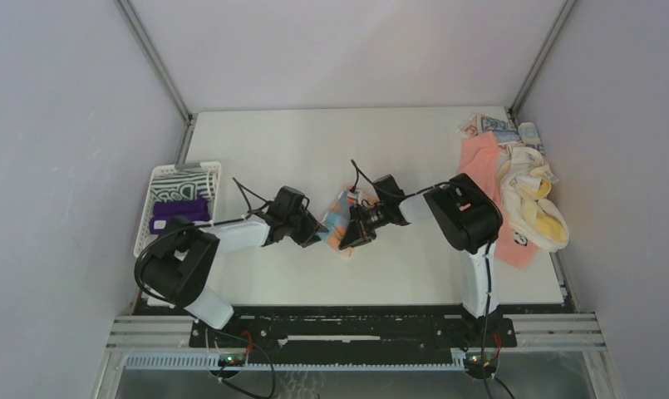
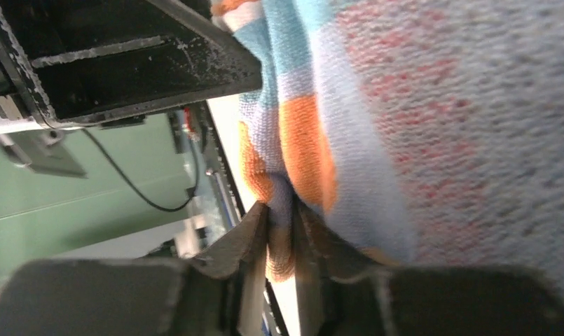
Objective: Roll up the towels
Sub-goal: Roll the towel at the center of the board.
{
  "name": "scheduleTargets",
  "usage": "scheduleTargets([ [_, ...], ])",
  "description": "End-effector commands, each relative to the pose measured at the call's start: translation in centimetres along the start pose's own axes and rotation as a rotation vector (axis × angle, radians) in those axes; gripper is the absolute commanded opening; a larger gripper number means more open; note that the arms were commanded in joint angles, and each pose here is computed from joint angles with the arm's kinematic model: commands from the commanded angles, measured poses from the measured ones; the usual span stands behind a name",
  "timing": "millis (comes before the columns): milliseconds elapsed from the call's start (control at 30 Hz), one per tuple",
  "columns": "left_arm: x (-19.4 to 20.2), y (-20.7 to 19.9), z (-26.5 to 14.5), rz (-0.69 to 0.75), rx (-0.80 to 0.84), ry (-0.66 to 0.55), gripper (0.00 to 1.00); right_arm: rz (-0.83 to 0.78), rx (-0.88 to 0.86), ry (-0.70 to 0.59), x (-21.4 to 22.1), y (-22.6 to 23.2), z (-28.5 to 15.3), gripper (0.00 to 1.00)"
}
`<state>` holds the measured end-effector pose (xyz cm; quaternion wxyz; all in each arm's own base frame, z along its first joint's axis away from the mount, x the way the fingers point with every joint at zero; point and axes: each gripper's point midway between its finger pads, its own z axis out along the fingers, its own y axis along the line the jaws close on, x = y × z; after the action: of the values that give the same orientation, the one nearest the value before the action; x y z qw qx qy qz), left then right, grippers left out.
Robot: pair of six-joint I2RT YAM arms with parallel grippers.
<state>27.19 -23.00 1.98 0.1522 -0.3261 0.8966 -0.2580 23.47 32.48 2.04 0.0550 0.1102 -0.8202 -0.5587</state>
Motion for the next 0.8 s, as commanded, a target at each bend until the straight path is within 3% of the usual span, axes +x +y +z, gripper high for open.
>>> scheduleTargets([
  [0,1.0,5.0,1.6,0.021,-0.166,0.022,0.43,-0.181,0.191,-0.082,-0.7,0.4,-1.0,0.23],
  [300,1.4,6.2,2.0,0.031,-0.199,0.035,0.43,-0.706,0.687,-0.222,-1.0,4.1,-4.0,0.5],
  [500,1.4,6.2,2.0,0.04,-0.204,0.041,0.44,-1.002,0.977,-0.221,-0.4,4.2,-2.8,0.54],
  [767,1.4,6.1,1.9,0.046,-0.206,0.044,0.44,-1.16,1.219,-0.2,-0.1,2.7,-2.2,0.55],
])
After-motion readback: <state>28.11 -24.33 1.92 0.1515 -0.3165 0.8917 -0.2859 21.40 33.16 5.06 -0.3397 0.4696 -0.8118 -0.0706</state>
